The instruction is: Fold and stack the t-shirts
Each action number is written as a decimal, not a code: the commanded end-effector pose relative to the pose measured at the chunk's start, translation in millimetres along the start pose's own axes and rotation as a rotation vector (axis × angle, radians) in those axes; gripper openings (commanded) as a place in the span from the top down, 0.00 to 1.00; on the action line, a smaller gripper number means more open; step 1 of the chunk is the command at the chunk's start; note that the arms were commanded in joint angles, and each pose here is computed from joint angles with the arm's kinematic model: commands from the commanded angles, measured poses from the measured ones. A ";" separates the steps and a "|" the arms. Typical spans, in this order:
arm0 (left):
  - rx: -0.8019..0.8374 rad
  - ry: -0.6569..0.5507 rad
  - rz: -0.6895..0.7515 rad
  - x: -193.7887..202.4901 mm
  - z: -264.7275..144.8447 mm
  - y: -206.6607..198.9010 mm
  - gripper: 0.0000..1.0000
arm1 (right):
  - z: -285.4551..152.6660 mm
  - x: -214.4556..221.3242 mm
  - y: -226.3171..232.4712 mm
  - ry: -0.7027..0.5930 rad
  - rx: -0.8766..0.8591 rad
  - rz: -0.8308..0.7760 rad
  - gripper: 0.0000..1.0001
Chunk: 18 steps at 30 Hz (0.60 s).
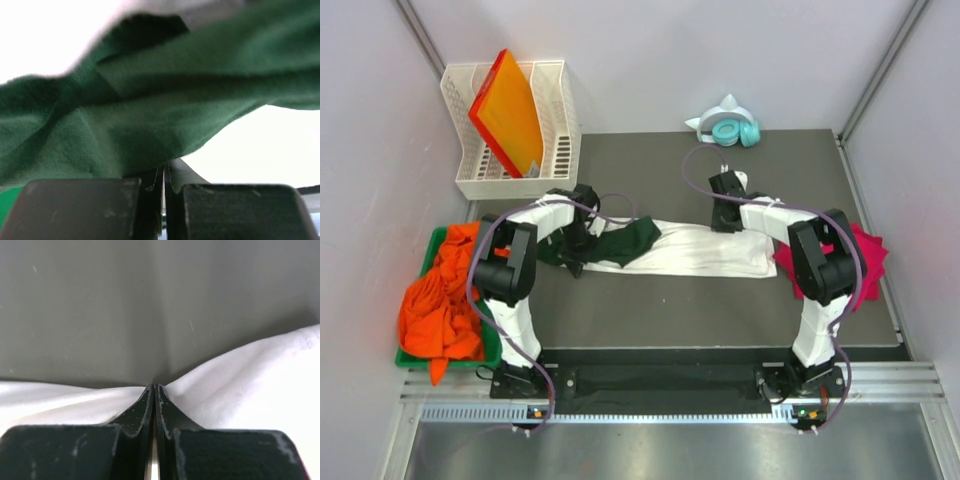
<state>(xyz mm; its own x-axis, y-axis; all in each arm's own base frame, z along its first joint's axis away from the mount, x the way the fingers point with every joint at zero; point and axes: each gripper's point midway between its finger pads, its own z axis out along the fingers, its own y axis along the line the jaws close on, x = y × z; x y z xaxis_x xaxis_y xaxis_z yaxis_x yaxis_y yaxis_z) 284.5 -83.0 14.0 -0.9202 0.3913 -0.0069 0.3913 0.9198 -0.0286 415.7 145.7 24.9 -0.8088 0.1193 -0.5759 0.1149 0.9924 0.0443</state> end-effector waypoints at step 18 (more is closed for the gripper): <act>-0.088 -0.202 0.062 -159.3 12.9 15.4 1.00 | -59.0 118.3 -21.6 0.270 0.107 -0.073 1.00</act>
<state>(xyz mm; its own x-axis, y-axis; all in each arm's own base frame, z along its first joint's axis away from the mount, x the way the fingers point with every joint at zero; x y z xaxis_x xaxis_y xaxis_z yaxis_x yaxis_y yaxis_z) 365.8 -107.1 17.6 -0.9055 0.4244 -0.0079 0.4240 0.9052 0.0293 347.7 138.6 21.9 -0.8583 0.1232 -0.4982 0.1487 0.9888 -0.0117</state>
